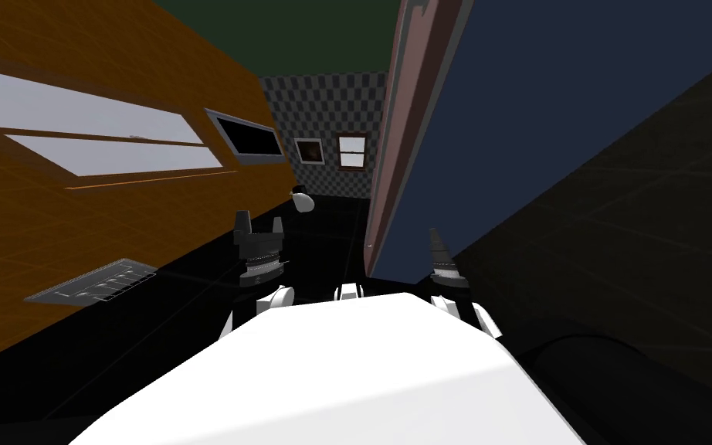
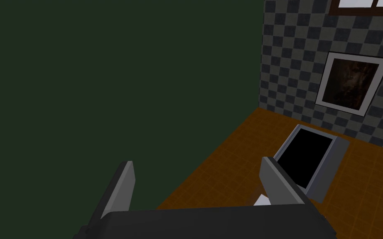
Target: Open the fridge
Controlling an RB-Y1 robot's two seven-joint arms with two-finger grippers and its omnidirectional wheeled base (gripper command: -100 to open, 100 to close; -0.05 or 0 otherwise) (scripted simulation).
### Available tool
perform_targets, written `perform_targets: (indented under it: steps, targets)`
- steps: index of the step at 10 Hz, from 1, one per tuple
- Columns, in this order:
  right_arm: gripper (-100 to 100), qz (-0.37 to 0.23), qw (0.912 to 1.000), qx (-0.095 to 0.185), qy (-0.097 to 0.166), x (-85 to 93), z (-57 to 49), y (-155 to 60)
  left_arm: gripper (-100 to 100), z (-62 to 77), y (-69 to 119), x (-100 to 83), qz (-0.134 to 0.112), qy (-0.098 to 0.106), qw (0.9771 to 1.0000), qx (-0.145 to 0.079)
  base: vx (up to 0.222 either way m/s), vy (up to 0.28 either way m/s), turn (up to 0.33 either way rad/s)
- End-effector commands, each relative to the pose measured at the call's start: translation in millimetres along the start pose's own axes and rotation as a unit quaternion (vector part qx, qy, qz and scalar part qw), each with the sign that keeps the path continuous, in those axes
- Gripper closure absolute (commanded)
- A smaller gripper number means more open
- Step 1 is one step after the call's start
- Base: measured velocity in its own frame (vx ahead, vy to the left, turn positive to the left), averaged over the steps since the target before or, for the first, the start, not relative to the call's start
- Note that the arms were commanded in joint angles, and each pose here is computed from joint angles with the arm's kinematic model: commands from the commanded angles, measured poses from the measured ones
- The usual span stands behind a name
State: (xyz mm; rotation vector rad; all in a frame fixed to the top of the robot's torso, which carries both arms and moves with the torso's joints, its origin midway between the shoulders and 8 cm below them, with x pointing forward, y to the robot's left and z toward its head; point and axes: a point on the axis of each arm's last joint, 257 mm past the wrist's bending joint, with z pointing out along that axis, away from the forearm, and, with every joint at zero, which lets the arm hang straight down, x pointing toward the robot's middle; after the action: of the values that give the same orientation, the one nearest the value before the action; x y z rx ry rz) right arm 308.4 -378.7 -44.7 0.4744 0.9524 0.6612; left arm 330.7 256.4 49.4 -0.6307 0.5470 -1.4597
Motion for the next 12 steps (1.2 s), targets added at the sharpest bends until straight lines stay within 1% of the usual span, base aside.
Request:
perform_targets:
  steps: [1, 2, 3, 4, 5, 6, 7, 8, 9, 10, 11, 12]
  targets:
    - [-100, -0.062, 0.9978, 0.019, 0.007, -15.1, -10.8, -15, 0, 0.0, 0.0, 0.0, 0.0, 0.0, 1.0, 0.0, 0.059, 0.058, 0.062]
    - [-100, -0.064, 0.9977, 0.019, 0.007, -15.1, -10.8, -15, 0, 0.0, 0.0, 0.0, 0.0, 0.0, 1.0, 0.0, 0.049, 0.059, 0.033]
    - [-100, -0.102, 0.9942, 0.033, 0.012, -26.0, -19.6, -24, 0, 0.0, 0.0, 0.0, 0.0, 0.0, 1.0, 0.0, 0.061, 0.075, 0.076]
    - [-100, -0.107, 0.9937, 0.033, 0.012, -26.0, -19.6, -24, 0, 0.0, 0.0, 0.0, 0.0, 0.0, 1.0, 0.0, 0.052, 0.071, 0.03]
    - [-100, -0.144, 0.9884, 0.046, 0.018, -37.8, -28.8, -33, 0, 0.0, 0.0, 0.0, 0.0, 0.0, 1.0, 0.0, 0.065, 0.086, 0.072]
    - [-100, -0.15, 0.9875, 0.046, 0.018, -37.8, -28.8, -33, 0, 0.0, 0.0, 0.0, 0.0, 0.0, 1.0, 0.0, 0.053, 0.067, 0.031]
    - [-100, -0.187, 0.9802, 0.059, 0.025, -50.4, -38.2, -42, 0, 0.0, 0.0, 0.0, 0.0, 0.0, 1.0, 0.0, 0.048, 0.078, 0.076]
    - [-100, -0.194, 0.9789, 0.059, 0.025, -50.4, -38.2, -42, 0, 0.0, 0.0, 0.0, 0.0, 0.0, 1.0, 0.0, 0.049, 0.063, 0.039]
    - [-100, -0.231, 0.9697, 0.072, 0.033, -63.8, -47.7, -50, 0, 0.0, 0.0, 0.0, 0.0, 0.0, 1.0, 0.0, 0.065, 0.061, 0.069]
    - [-100, -0.239, 0.9678, 0.072, 0.034, -63.8, -47.7, -50, 0, 0.0, 0.0, 0.0, 0.0, 0.0, 1.0, 0.0, 0.063, 0.06, 0.037]
    - [-100, -0.275, 0.9569, 0.084, 0.042, -77.8, -57.2, -57, 0, 0.0, 0.0, 0.0, 0.0, 0.0, 1.0, 0.0, 0.068, 0.097, 0.084]
    - [-100, -0.284, 0.9542, 0.084, 0.043, -77.8, -57.2, -57, 0, 0.0, 0.0, 0.0, 0.0, 0.0, 1.0, 0.0, 0.061, 0.071, 0.029]
